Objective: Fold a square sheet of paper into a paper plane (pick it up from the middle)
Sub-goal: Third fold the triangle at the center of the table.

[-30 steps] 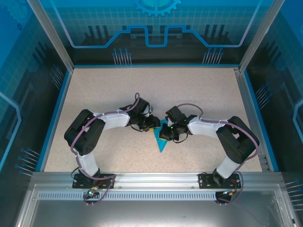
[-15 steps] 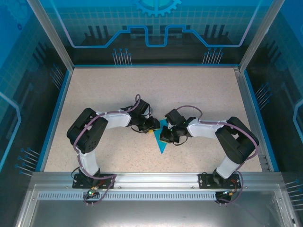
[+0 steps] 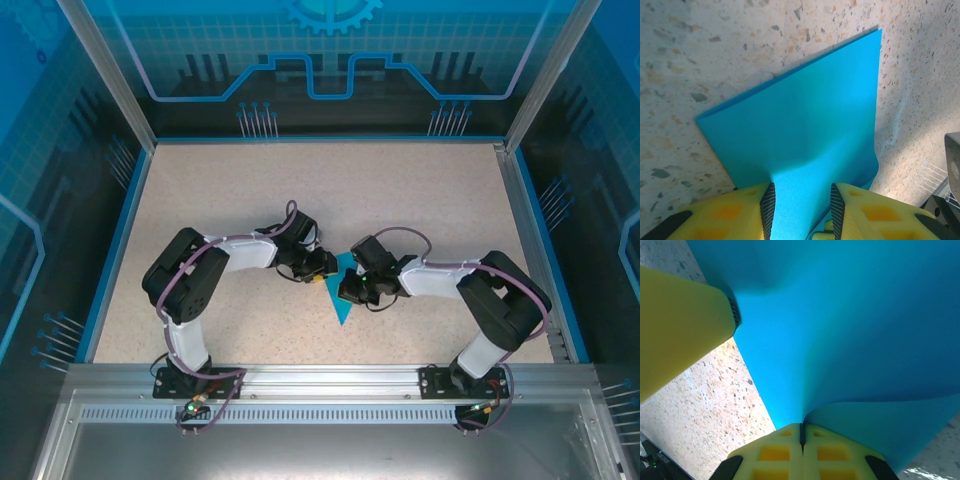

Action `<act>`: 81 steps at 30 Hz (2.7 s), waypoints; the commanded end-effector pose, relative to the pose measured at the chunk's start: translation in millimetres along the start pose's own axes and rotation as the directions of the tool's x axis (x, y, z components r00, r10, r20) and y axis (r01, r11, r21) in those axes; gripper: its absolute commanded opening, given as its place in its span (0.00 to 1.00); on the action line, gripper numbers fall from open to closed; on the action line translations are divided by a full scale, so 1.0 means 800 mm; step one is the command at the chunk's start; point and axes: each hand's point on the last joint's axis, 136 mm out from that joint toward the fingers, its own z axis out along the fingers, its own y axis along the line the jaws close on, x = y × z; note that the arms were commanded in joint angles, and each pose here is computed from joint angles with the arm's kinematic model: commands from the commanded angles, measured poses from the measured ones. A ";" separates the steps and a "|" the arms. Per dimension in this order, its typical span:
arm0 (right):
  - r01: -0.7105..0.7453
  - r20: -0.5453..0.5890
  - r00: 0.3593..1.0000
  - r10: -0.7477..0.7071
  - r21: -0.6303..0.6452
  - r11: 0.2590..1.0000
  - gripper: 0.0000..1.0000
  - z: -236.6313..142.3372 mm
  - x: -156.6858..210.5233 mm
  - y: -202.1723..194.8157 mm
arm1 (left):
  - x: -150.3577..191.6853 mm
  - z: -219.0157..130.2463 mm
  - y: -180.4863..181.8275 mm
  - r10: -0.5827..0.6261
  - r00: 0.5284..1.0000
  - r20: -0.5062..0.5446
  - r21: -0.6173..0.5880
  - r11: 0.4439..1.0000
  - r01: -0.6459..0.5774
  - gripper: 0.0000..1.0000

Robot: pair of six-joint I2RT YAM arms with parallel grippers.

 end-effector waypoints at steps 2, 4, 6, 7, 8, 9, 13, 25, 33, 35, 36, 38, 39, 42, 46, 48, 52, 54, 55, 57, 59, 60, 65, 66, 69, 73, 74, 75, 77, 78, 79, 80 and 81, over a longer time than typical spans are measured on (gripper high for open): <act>0.019 0.028 0.999 -0.018 -0.025 1.000 0.00 -0.002 -0.001 0.009 | 0.007 0.008 0.006 0.001 0.999 -0.038 -0.018 1.000 -0.002 0.38; 0.018 0.028 0.999 -0.017 -0.023 1.000 0.00 -0.001 0.000 0.008 | 0.008 0.009 0.006 0.000 0.999 -0.041 -0.018 1.000 0.000 0.38; 0.015 0.028 1.000 -0.015 -0.021 1.000 0.00 0.000 0.000 0.006 | 0.009 0.009 0.006 0.002 0.999 -0.042 -0.018 1.000 -0.003 0.38; 0.014 0.031 0.999 -0.013 -0.024 1.000 0.00 0.000 -0.001 0.007 | 0.009 0.009 0.005 0.002 0.999 -0.041 -0.018 1.000 -0.003 0.38; 0.011 0.029 1.000 -0.011 -0.023 1.000 0.00 0.000 -0.001 0.006 | 0.008 0.009 0.006 0.000 0.999 -0.041 -0.018 1.000 -0.001 0.38; 0.009 0.030 1.000 -0.008 -0.023 1.000 0.00 0.001 -0.001 0.006 | 0.009 0.009 0.007 -0.001 0.999 -0.043 -0.020 1.000 0.000 0.38; 0.008 0.026 1.000 -0.007 -0.018 1.000 0.00 0.003 -0.001 0.005 | 0.009 0.009 0.006 -0.001 0.999 -0.043 -0.018 1.000 0.000 0.38; 0.003 0.025 1.000 -0.003 -0.016 1.000 0.00 0.008 -0.002 0.003 | 0.011 0.009 0.008 -0.002 0.999 -0.046 -0.021 1.000 0.001 0.38; 0.002 0.015 1.000 -0.002 0.001 1.000 0.00 0.013 0.001 -0.004 | 0.011 0.010 0.009 -0.001 0.999 -0.048 -0.021 1.000 0.000 0.38; 0.001 0.014 1.000 -0.001 0.004 1.000 0.00 0.014 0.001 -0.005 | 0.011 0.009 0.008 -0.001 0.999 -0.048 -0.020 1.000 0.000 0.38; 0.000 0.013 1.000 0.000 0.005 1.000 0.00 0.015 0.001 -0.005 | 0.011 0.009 0.009 -0.002 0.999 -0.048 -0.022 1.000 0.001 0.38; -0.002 0.010 1.000 0.002 0.009 1.000 0.00 0.016 0.002 -0.007 | 0.011 0.009 0.008 0.000 0.999 -0.047 -0.020 1.000 -0.001 0.38; -0.002 0.008 1.000 0.002 0.009 1.000 0.00 0.017 0.002 -0.007 | 0.011 0.009 0.008 -0.001 0.999 -0.048 -0.020 1.000 0.000 0.38; -0.006 0.008 1.000 0.006 0.013 1.000 0.00 0.018 0.002 -0.009 | 0.011 0.008 0.008 -0.001 0.999 -0.046 -0.022 1.000 0.000 0.38; -0.012 0.004 1.000 0.012 0.025 1.000 0.00 0.020 0.004 -0.014 | 0.010 0.005 0.003 0.004 0.999 -0.041 -0.014 1.000 -0.004 0.38; -0.017 0.003 1.000 0.017 0.031 0.999 0.00 0.022 0.004 -0.017 | 0.007 -0.001 -0.004 0.006 1.000 -0.030 -0.005 1.000 -0.006 0.38; -0.011 -0.005 1.000 0.011 0.043 0.999 0.04 0.024 0.007 -0.021 | -0.004 -0.021 -0.020 0.017 1.000 0.021 0.013 1.000 -0.017 0.38; -0.012 -0.004 1.000 0.013 0.058 0.998 0.09 0.024 0.009 -0.026 | -0.013 -0.033 -0.019 0.005 0.998 0.056 0.009 1.000 -0.006 0.38; -0.011 -0.003 1.000 0.012 0.062 0.998 0.11 0.024 0.009 -0.027 | -0.017 -0.040 -0.017 -0.004 0.997 0.071 0.013 1.000 0.004 0.38; -0.013 -0.003 1.000 0.013 0.068 0.998 0.16 0.023 0.010 -0.029 | -0.023 -0.050 -0.010 -0.023 0.995 0.094 0.017 1.000 0.022 0.38; -0.013 -0.003 1.000 0.013 0.072 0.997 0.21 0.022 0.010 -0.031 | -0.027 -0.060 -0.003 -0.039 0.993 0.109 0.017 0.999 0.037 0.38; -0.013 -0.003 1.000 0.013 0.074 0.997 0.23 0.022 0.011 -0.032 | -0.027 -0.063 0.000 -0.045 0.993 0.113 0.016 0.999 0.043 0.38; 0.000 0.002 1.000 0.000 0.064 0.998 0.35 0.019 0.010 -0.029 | -0.026 -0.075 0.014 -0.070 0.989 0.129 0.018 0.998 0.068 0.38; 0.005 0.003 1.000 -0.005 0.061 0.998 0.36 0.018 0.011 -0.028 | -0.026 -0.077 0.014 -0.071 0.989 0.129 0.021 0.997 0.069 0.38; 0.018 0.007 1.000 -0.019 0.047 0.999 0.39 0.015 0.010 -0.025 | -0.021 -0.079 0.012 -0.067 0.990 0.121 0.031 0.997 0.063 0.38; 0.030 -0.002 1.000 -0.030 -0.019 0.999 0.39 0.014 0.010 -0.016 | -0.016 -0.079 0.005 -0.066 0.993 0.102 0.070 0.996 0.059 0.38; 0.032 -0.001 0.999 -0.032 -0.029 0.999 0.38 0.013 0.010 -0.015 | -0.014 -0.078 0.004 -0.067 0.993 0.096 0.078 0.995 0.059 0.38; 0.032 -0.001 0.999 -0.032 -0.028 0.999 0.38 0.013 0.010 -0.016 | -0.013 -0.078 0.004 -0.068 0.994 0.091 0.085 0.995 0.060 0.38; 0.034 0.003 0.999 -0.034 -0.036 0.999 0.37 0.012 0.008 -0.016 | -0.010 -0.076 0.002 -0.066 0.994 0.082 0.097 0.994 0.058 0.39; 0.034 0.005 0.999 -0.034 -0.041 0.999 0.37 0.012 0.008 -0.016 | -0.007 -0.075 0.002 -0.067 0.995 0.077 0.098 0.993 0.059 0.39; 0.034 0.005 0.999 -0.033 -0.042 0.999 0.36 0.012 0.008 -0.017 | -0.006 -0.074 0.001 -0.065 0.995 0.072 0.101 0.993 0.058 0.39; 0.031 0.006 1.000 -0.031 -0.043 0.999 0.35 0.012 0.008 -0.019 | -0.004 -0.072 0.001 -0.066 0.996 0.068 0.103 0.993 0.059 0.39; 0.029 0.006 1.000 -0.029 -0.046 0.999 0.35 0.012 0.007 -0.019 | -0.002 -0.071 0.002 -0.067 0.996 0.063 0.104 0.993 0.060 0.39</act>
